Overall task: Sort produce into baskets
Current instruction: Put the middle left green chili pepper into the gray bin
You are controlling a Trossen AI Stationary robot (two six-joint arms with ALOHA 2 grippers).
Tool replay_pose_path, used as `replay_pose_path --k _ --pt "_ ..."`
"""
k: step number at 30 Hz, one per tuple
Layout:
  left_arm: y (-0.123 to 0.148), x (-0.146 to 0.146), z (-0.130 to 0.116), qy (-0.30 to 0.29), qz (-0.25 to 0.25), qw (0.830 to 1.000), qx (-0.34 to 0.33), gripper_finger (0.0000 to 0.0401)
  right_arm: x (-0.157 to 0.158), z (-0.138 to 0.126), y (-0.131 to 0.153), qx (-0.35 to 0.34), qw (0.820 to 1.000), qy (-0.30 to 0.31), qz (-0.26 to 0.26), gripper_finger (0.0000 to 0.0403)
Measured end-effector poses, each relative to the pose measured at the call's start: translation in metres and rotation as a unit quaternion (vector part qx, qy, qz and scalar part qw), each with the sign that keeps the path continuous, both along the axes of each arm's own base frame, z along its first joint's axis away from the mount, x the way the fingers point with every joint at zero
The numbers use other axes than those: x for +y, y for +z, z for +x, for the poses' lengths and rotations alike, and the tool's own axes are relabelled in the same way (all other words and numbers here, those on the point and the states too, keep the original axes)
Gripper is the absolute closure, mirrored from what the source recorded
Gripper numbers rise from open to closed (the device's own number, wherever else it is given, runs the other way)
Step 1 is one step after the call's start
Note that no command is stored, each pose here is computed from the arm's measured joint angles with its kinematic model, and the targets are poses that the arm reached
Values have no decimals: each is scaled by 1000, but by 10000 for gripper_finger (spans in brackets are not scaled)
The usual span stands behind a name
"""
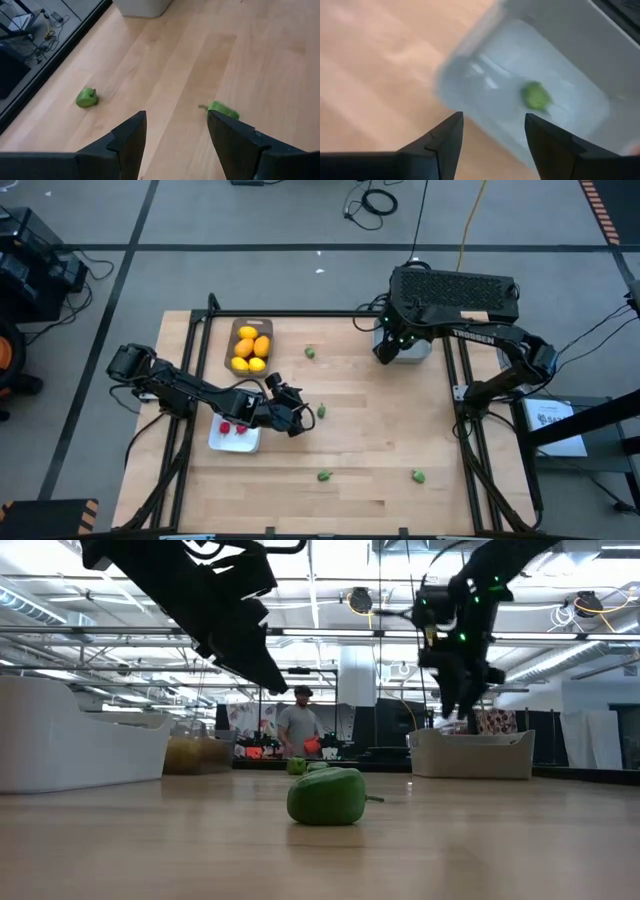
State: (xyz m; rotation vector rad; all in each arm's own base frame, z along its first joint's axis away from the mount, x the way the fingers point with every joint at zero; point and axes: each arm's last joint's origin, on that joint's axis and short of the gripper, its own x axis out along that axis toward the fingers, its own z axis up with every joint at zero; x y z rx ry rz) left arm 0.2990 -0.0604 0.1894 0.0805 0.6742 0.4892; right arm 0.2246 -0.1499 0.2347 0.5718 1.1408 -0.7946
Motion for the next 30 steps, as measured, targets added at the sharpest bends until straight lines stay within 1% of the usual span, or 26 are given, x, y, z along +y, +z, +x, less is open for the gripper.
replay_pose_path --k 4,7,9,12,14,15,17,19,21,23,25,30 --pt "-5 1 -5 6 10 999 35 182 14 18 12 -43 998 49 4 200" --pt "-6 4 -13 45 26 997 51 182 32 35 16 -77 992 100 -16 200" --pt "-6 5 -19 70 38 995 58 182 45 46 18 -101 985 138 -31 200" --pt "-2 4 -25 95 50 993 49 182 68 65 22 -145 966 205 -60 200" --pt "2 2 -28 95 54 993 42 182 83 76 23 -161 947 264 -82 200" --pt "5 0 -29 93 55 994 35 182 91 82 21 -164 935 300 -96 200" --pt "10 -3 -31 89 55 994 23 182 106 92 17 -161 905 373 -126 200" --pt "15 -6 -35 85 57 995 17 182 119 103 9 -152 871 441 -153 200" --pt "19 -9 -38 83 62 995 9 183 129 114 -2 -144 841 491 -175 200" --pt "22 -12 -40 82 69 994 0 183 136 124 -13 -142 817 525 -195 200" --pt "23 -14 -42 81 74 994 -5 183 142 131 -25 -131 802 549 -197 200" --pt "23 -17 -43 78 79 994 -5 183 152 140 -56 -110 766 612 -165 200"
